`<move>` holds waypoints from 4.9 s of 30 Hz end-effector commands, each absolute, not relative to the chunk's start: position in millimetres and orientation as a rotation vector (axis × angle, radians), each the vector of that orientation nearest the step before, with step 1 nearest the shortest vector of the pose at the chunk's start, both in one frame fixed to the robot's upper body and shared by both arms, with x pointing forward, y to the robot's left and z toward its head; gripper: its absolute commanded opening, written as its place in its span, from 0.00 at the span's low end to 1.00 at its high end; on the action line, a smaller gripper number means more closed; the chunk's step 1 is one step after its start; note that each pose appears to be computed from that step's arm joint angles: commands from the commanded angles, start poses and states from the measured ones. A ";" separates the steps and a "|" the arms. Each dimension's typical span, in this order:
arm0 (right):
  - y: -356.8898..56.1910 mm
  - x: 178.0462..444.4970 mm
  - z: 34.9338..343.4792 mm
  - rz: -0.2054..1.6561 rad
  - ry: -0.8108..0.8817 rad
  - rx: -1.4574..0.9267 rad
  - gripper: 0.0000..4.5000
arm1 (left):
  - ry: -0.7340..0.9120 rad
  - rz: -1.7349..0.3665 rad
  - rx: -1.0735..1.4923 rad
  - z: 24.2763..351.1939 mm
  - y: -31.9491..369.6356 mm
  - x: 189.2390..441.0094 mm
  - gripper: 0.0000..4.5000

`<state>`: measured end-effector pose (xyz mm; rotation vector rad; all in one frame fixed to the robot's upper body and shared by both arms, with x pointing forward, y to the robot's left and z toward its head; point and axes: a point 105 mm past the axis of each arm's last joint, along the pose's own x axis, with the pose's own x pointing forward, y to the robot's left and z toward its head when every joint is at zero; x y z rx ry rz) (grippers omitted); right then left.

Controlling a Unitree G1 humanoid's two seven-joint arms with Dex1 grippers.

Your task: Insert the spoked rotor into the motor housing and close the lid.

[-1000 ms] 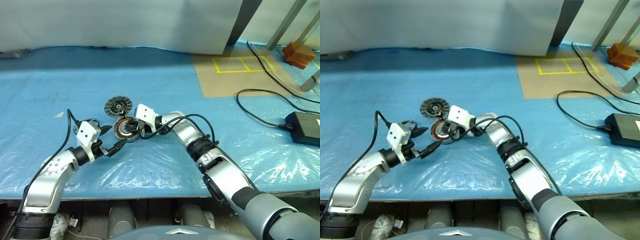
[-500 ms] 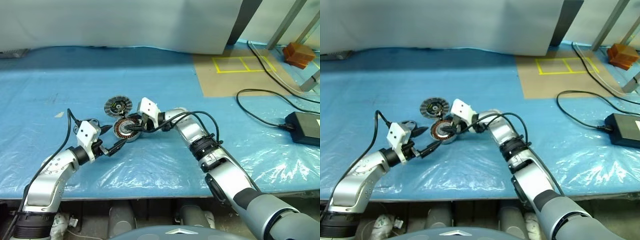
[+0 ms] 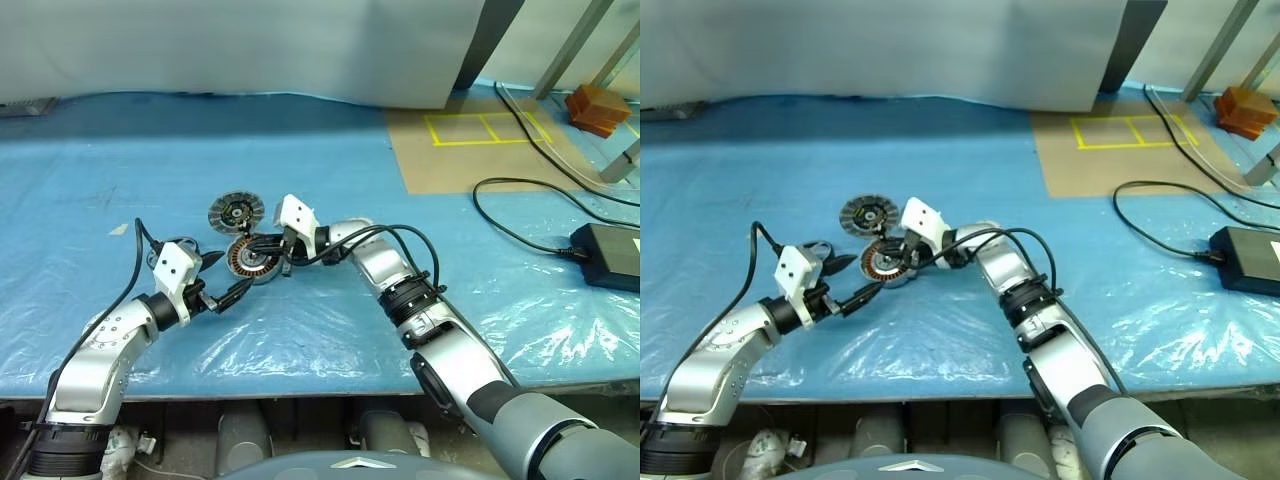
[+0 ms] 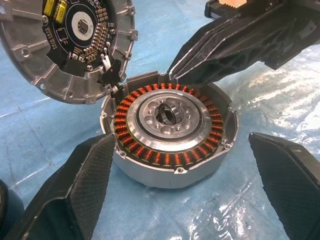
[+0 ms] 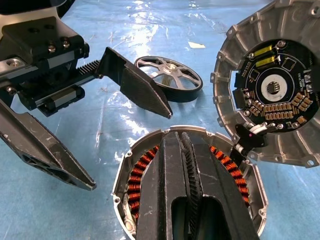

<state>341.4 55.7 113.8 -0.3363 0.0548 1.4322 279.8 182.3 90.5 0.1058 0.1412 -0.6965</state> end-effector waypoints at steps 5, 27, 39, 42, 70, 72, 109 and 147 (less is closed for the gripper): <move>50.9 347.4 106.2 1.409 0.062 -0.377 0.01 | 0.098 -0.704 0.129 100.0 180.5 278.4 1.00; 58.3 347.4 96.3 1.382 0.065 -0.387 0.01 | 0.098 -0.710 0.133 99.9 178.8 279.7 1.00; 61.1 347.5 87.7 1.365 0.077 -0.388 0.01 | 0.099 -0.699 0.125 100.0 179.5 277.9 1.00; 66.3 348.3 106.0 1.376 0.037 -0.315 0.01 | 0.098 -0.699 0.125 100.3 180.2 278.1 1.00; 81.4 357.5 141.1 1.364 0.061 -0.015 0.01 | 0.096 -0.709 0.124 99.5 175.9 278.7 1.00; 81.0 358.5 146.0 1.361 0.060 0.008 0.01 | 0.098 -0.711 0.126 99.2 175.9 278.5 1.00; 69.7 351.0 69.5 1.312 0.269 -0.261 0.01 | 0.090 -0.712 0.123 99.8 174.9 281.6 1.00; 55.5 356.3 51.3 1.294 0.326 -0.462 0.01 | 0.094 -0.714 0.123 97.9 177.1 286.5 1.00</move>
